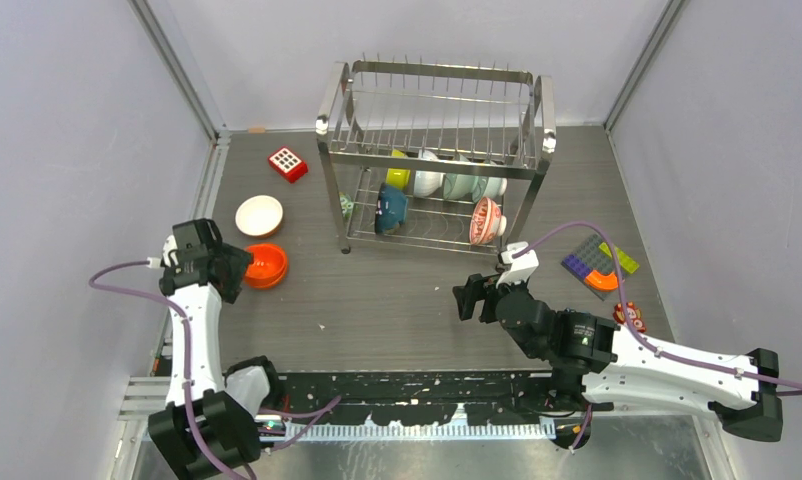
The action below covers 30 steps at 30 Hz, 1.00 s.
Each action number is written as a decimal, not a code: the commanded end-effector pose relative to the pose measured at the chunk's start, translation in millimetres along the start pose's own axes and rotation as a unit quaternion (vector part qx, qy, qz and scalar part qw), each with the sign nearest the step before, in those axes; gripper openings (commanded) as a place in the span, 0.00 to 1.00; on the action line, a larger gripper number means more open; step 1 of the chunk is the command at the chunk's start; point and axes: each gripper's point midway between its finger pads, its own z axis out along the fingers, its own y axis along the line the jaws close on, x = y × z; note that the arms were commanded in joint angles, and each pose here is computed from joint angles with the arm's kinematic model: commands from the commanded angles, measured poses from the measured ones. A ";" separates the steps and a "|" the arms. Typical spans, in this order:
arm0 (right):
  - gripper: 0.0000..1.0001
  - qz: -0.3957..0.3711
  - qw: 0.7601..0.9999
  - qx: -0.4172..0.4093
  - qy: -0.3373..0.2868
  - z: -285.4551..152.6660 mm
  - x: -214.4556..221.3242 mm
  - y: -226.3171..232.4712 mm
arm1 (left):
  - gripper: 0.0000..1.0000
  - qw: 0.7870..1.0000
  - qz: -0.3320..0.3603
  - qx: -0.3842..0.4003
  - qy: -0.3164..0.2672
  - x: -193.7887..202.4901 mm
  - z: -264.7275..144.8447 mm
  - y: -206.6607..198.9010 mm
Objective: Unload the bowls from the dish rack
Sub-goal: Place the bowl with the bowl.
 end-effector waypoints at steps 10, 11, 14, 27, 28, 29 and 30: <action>0.82 0.016 0.999 0.010 -0.025 -0.5 -11.7 -2.8 | 0.47 1.000 -0.003 -0.020 0.012 -0.7 22.6 -2.1; 0.82 0.016 0.999 0.010 -0.026 -0.4 -12.3 -2.4 | 0.45 1.000 -0.002 -0.021 0.015 1.1 24.9 -1.2; 0.82 0.017 0.999 0.010 -0.026 0.3 -11.8 -1.8 | 0.39 1.000 -0.001 -0.024 0.021 4.7 30.4 1.5; 0.83 0.021 0.999 0.017 -0.026 -0.7 -8.1 -7.6 | 0.12 1.000 -0.001 -0.008 0.023 6.5 37.0 -3.3; 0.82 0.022 0.999 0.017 -0.026 -0.6 -8.2 -7.9 | 0.08 1.000 0.000 -0.007 0.023 6.8 37.1 -3.3; 0.83 0.022 0.999 0.017 -0.026 -0.7 -8.2 -7.5 | 0.04 1.000 -0.001 -0.007 0.023 7.5 37.6 -2.8; 0.83 0.021 0.999 0.016 -0.026 -0.7 -8.3 -7.3 | 0.00 1.000 -0.002 -0.005 0.023 8.0 37.6 -3.0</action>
